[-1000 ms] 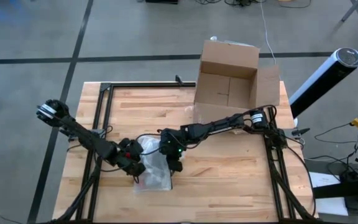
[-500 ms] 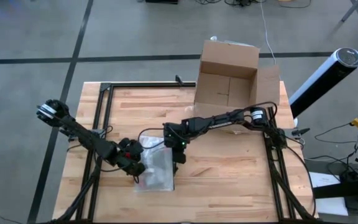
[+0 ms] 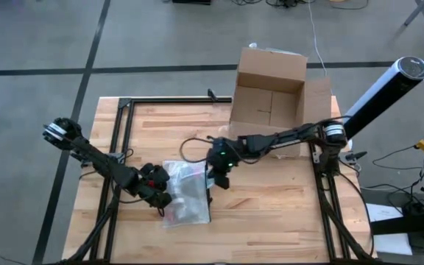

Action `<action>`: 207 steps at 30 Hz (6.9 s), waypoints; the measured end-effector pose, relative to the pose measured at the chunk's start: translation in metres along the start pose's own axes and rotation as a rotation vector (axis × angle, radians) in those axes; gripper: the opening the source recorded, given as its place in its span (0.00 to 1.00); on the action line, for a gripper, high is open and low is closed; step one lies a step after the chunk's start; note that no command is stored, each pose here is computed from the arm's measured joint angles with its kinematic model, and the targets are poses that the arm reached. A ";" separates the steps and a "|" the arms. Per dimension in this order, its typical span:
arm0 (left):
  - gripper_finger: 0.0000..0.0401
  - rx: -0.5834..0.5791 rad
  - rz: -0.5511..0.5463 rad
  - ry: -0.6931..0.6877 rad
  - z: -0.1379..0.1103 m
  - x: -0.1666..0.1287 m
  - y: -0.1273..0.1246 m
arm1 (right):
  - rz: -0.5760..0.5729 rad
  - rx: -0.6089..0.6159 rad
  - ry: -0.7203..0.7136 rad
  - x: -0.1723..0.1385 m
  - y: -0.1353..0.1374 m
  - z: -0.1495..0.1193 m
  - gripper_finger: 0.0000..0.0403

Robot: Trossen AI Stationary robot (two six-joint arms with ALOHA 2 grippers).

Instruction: Unpack boxes

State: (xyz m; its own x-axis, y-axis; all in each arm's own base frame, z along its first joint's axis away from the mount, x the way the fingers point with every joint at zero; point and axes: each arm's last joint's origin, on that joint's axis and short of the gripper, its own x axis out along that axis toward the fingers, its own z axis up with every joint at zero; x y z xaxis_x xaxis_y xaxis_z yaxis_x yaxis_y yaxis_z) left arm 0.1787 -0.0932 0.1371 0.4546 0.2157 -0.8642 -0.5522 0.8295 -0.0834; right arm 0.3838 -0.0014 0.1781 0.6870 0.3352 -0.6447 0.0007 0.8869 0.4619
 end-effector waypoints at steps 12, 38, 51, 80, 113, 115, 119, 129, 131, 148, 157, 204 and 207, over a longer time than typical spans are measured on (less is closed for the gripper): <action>0.00 0.000 -0.001 0.000 0.000 0.000 0.000 | -0.129 0.146 0.019 0.020 -0.035 -0.049 0.00; 0.00 0.018 0.223 0.001 0.010 -0.010 0.035 | -0.045 0.155 0.050 0.024 -0.017 -0.048 0.00; 0.00 0.043 0.207 -0.044 0.036 0.002 0.043 | -0.095 0.161 -0.039 0.017 -0.035 -0.034 0.00; 0.00 0.050 0.040 -0.139 0.060 -0.013 0.031 | -0.052 0.102 -0.027 0.016 -0.036 -0.029 0.00; 0.00 0.446 -0.389 -0.040 0.069 -0.052 -0.106 | 0.243 -0.100 0.049 0.042 0.058 -0.057 0.02; 0.00 0.459 -0.393 -0.015 0.063 -0.047 -0.119 | 0.233 -0.112 0.031 0.043 0.063 -0.058 0.05; 0.02 0.488 -0.409 0.025 0.052 -0.040 -0.141 | 0.206 -0.125 0.011 0.044 0.070 -0.057 0.19; 0.39 0.511 -0.390 0.057 0.044 -0.021 -0.167 | 0.132 -0.128 -0.020 0.053 0.073 -0.054 0.46; 0.47 0.511 -0.380 0.058 0.045 -0.017 -0.168 | 0.132 -0.127 -0.009 0.061 0.072 -0.055 0.46; 0.58 0.559 -0.247 0.061 0.041 0.004 -0.164 | 0.104 -0.205 0.091 0.113 0.077 -0.039 0.43; 0.55 0.560 -0.242 0.060 0.040 0.007 -0.164 | 0.100 -0.242 0.105 0.116 0.079 -0.040 0.42; 0.51 0.459 -0.253 0.000 0.038 -0.006 -0.176 | 0.193 -0.141 0.128 0.092 0.093 -0.006 0.00; 0.52 0.469 -0.253 0.005 0.036 -0.007 -0.176 | 0.191 -0.144 0.128 0.091 0.093 -0.004 0.00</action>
State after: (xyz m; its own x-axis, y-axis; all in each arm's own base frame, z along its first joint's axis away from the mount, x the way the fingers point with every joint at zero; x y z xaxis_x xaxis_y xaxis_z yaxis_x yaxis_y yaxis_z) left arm 0.2974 -0.2222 0.1755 0.5293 -0.0219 -0.8482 -0.0539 0.9968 -0.0593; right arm 0.4442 0.1130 0.1601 0.5669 0.5305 -0.6302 -0.2297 0.8365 0.4975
